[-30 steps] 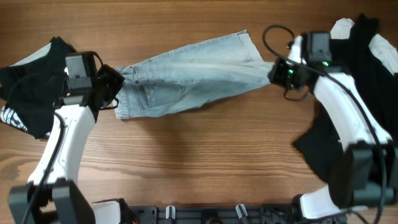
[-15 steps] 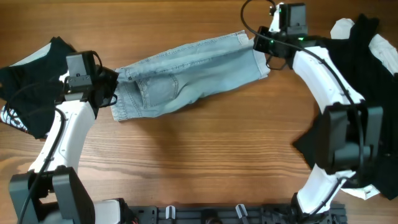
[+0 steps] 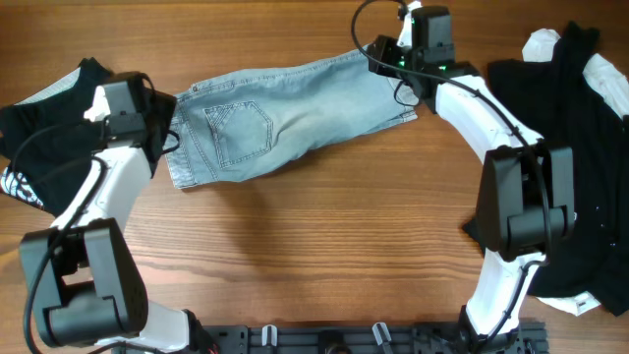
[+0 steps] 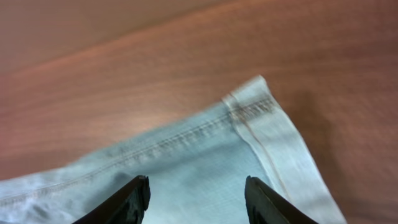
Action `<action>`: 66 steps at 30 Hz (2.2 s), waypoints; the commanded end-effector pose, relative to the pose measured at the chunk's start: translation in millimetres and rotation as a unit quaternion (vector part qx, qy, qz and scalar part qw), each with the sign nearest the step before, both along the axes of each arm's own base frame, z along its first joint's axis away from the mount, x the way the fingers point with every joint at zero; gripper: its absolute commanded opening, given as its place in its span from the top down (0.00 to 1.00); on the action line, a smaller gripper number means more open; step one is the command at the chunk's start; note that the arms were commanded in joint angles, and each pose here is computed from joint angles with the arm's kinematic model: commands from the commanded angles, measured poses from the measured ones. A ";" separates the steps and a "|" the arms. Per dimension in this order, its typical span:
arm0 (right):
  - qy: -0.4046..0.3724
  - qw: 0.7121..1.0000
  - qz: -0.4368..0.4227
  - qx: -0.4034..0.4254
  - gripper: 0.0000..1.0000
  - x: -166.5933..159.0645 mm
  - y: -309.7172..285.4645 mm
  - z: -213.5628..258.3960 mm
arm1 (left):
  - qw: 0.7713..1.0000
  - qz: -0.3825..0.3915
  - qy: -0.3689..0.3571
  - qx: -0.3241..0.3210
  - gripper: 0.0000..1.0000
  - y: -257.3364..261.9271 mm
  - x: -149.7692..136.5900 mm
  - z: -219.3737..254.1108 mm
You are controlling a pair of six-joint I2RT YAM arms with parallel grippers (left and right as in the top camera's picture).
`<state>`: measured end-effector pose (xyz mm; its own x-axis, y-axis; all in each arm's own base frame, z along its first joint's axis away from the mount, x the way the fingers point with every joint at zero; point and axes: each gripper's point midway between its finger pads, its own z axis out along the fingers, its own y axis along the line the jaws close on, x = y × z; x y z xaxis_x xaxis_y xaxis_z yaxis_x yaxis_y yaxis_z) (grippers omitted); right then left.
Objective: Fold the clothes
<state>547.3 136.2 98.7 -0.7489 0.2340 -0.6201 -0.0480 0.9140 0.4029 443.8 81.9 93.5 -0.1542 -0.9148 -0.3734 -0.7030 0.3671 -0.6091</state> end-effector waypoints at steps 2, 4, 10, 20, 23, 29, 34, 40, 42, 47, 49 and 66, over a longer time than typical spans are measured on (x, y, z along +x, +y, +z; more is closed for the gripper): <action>0.022 0.999 0.026 -0.030 0.49 -7.7 -7.7 -12.6 | 1.000 -0.022 -0.007 -0.009 0.40 24.7 0.5 7.1; 0.041 0.997 0.049 -0.050 0.50 -18.9 -4.9 -24.7 | 0.998 -0.029 0.038 -0.037 0.40 21.1 -17.6 -10.5; 0.117 0.989 0.060 -0.069 0.51 -49.0 -9.0 -86.0 | 0.986 -0.108 0.124 -0.013 0.30 -5.7 -44.9 -35.8; 0.295 0.928 -0.075 -0.214 0.68 -118.7 -87.6 -143.2 | 0.958 -0.212 0.193 0.012 0.00 -47.1 -54.8 -80.7; 0.342 0.889 -0.155 -0.262 0.72 -145.1 -128.9 -140.3 | 0.955 -0.213 0.206 0.008 0.00 -47.6 -57.8 -90.8; 0.355 0.881 -0.191 -0.248 0.71 -149.3 -150.6 -136.8 | 0.948 -0.215 0.233 -0.004 0.05 -50.2 -71.2 -96.0; 0.304 0.917 -0.146 -0.213 0.69 -123.6 -135.4 -98.9 | 0.936 -0.271 0.223 -0.027 0.00 -67.7 -74.2 -93.3; 0.175 0.982 0.037 -0.059 0.66 -88.0 -52.3 -19.9 | 0.924 -0.348 0.139 -0.081 0.00 -102.9 -54.9 -74.3; 0.164 0.984 0.048 -0.043 0.66 -86.7 -42.7 -11.5 | 0.923 -0.351 0.137 -0.079 0.00 -105.5 -53.9 -74.4; 0.153 0.984 0.074 -0.048 0.66 -87.0 -24.6 -11.2 | 0.918 -0.364 0.139 -0.075 0.00 -116.4 -52.6 -80.1; 0.131 0.984 0.116 -0.044 0.68 -86.3 -3.4 -6.5 | 0.917 -0.364 0.150 -0.062 0.06 -118.2 -52.6 -87.6; 0.085 0.984 0.150 -0.037 0.64 -49.8 55.4 -75.2 | 0.901 -0.361 0.228 -0.077 0.72 -122.9 -85.0 -109.7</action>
<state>491.8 189.1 36.8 -0.8691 -0.0747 -0.4890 -0.2704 0.8995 0.3431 376.4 -38.8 -0.2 -0.8276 -0.5589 -0.0515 -0.4816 0.7543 -0.4463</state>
